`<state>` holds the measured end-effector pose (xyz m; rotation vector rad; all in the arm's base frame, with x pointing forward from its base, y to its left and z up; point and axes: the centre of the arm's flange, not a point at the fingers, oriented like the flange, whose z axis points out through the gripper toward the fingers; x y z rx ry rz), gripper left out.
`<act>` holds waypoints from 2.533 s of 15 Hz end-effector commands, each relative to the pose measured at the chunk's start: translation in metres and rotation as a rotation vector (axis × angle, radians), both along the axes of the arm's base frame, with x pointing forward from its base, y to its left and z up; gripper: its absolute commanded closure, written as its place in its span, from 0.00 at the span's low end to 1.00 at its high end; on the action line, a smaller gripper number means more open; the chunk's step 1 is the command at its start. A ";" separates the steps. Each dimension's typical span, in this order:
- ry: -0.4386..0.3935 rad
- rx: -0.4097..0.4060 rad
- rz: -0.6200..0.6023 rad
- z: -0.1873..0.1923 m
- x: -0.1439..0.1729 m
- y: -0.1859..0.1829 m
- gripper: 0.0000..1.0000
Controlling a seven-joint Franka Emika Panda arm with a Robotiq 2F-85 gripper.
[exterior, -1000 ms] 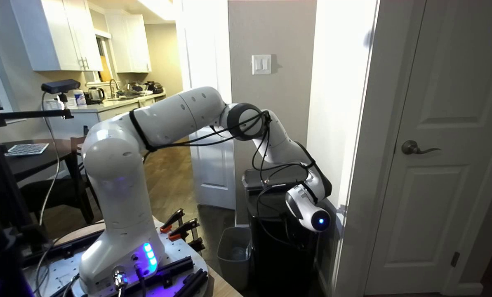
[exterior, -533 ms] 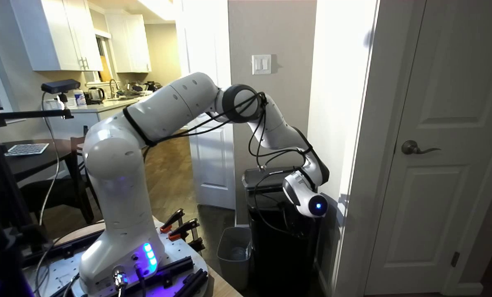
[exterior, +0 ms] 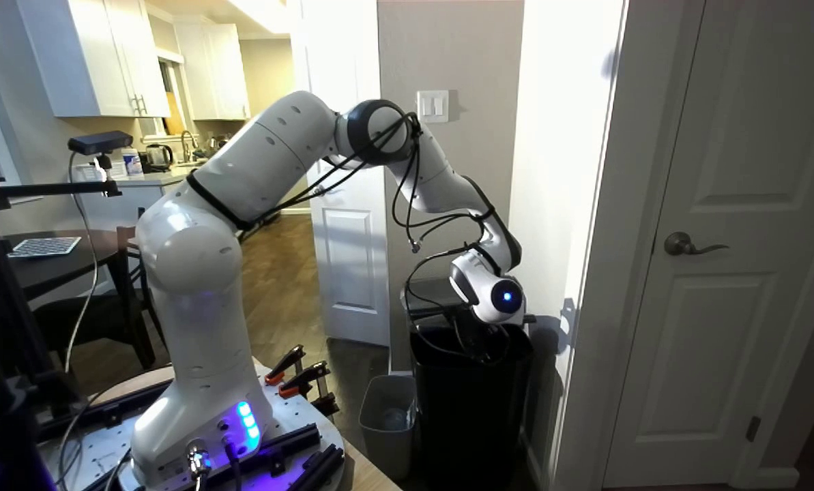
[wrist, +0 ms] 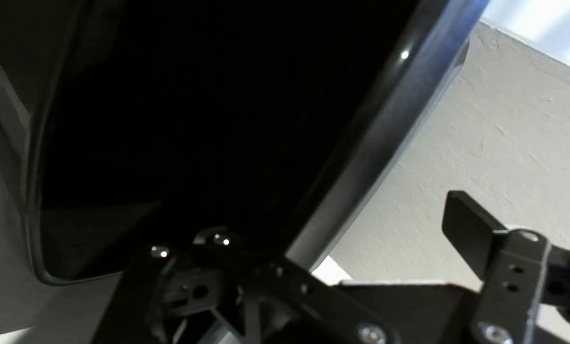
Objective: Open the lid of the black bin
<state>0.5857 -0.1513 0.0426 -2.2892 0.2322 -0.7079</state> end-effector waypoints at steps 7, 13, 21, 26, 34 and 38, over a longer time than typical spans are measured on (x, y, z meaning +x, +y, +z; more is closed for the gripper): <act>0.027 -0.211 0.038 0.063 0.015 0.062 0.00; -0.020 -0.292 0.027 0.085 0.027 0.084 0.00; -0.070 -0.257 0.036 0.111 0.033 0.113 0.00; -0.095 -0.261 0.091 0.119 0.041 0.150 0.00; -0.158 -0.298 0.177 0.121 0.044 0.190 0.00; -0.263 -0.323 0.172 0.130 0.055 0.194 0.00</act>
